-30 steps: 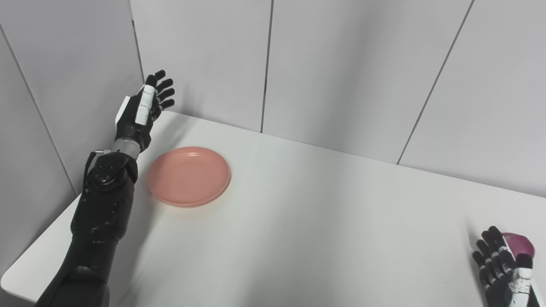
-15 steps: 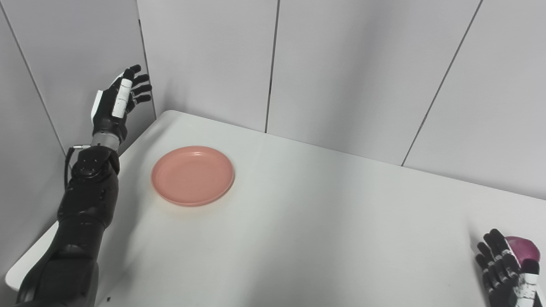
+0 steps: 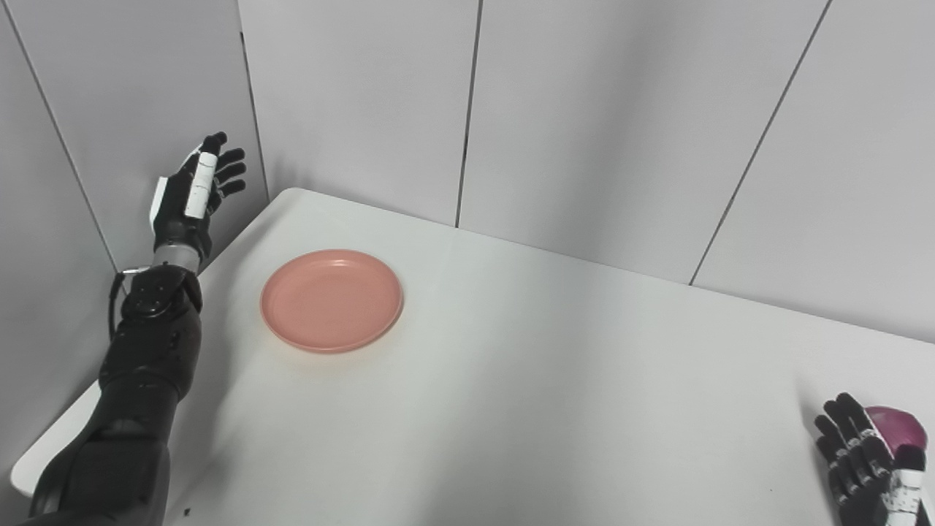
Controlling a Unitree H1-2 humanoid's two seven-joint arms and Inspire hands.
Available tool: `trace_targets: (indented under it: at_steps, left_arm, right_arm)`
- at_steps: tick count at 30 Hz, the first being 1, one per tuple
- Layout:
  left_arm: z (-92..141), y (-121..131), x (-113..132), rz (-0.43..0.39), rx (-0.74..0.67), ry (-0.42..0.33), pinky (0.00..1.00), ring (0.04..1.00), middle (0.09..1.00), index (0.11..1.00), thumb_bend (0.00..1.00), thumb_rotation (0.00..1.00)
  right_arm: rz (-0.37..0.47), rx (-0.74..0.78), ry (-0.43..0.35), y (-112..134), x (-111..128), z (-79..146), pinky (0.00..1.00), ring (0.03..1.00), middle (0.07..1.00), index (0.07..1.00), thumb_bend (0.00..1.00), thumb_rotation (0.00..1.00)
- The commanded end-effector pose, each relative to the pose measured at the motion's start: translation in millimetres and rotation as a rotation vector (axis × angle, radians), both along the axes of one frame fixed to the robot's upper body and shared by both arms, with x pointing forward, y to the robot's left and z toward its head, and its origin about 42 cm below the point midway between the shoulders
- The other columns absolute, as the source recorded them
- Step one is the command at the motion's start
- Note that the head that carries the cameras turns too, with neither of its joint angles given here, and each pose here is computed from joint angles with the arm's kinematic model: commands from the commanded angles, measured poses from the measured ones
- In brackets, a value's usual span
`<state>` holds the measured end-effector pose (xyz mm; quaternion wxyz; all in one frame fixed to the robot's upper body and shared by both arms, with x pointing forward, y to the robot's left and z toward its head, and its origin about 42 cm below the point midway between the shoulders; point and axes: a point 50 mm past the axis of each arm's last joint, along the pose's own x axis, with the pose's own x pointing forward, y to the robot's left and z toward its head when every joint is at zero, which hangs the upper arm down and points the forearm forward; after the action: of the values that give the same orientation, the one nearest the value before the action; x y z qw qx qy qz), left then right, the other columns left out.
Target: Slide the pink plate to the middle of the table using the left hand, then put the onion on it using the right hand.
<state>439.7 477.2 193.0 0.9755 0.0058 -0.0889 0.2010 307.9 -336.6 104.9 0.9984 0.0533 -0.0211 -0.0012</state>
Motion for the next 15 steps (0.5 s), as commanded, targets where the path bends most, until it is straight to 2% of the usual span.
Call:
trace_targets:
  at_steps: [1,4,10,15]
  left_arm:
    - [24,6,8,-0.002,0.042,-0.078,0.73,0.786,0.792,0.824,0.91,0.85]
    - [12,7,7,-0.005,0.022,-0.051,0.69,0.755,0.754,0.783,0.90,0.81]
    - [-6,5,7,-0.022,0.000,-0.014,0.68,0.754,0.759,0.779,0.94,0.78]
    - [-21,0,7,-0.024,-0.013,0.047,0.66,0.740,0.737,0.758,0.98,0.77]
  right_arm:
    - [-0.037,0.055,0.171,1,-39,-48,0.99,0.946,0.929,0.925,0.98,0.97]
    - [-0.035,0.056,0.163,2,-39,-48,1.00,0.958,0.932,0.924,0.96,0.98]
    - [-0.036,0.063,0.161,4,-38,-47,1.00,0.967,0.941,0.931,0.93,1.00]
    - [-0.037,0.060,0.151,8,-37,-44,1.00,0.968,0.943,0.938,0.93,1.00]
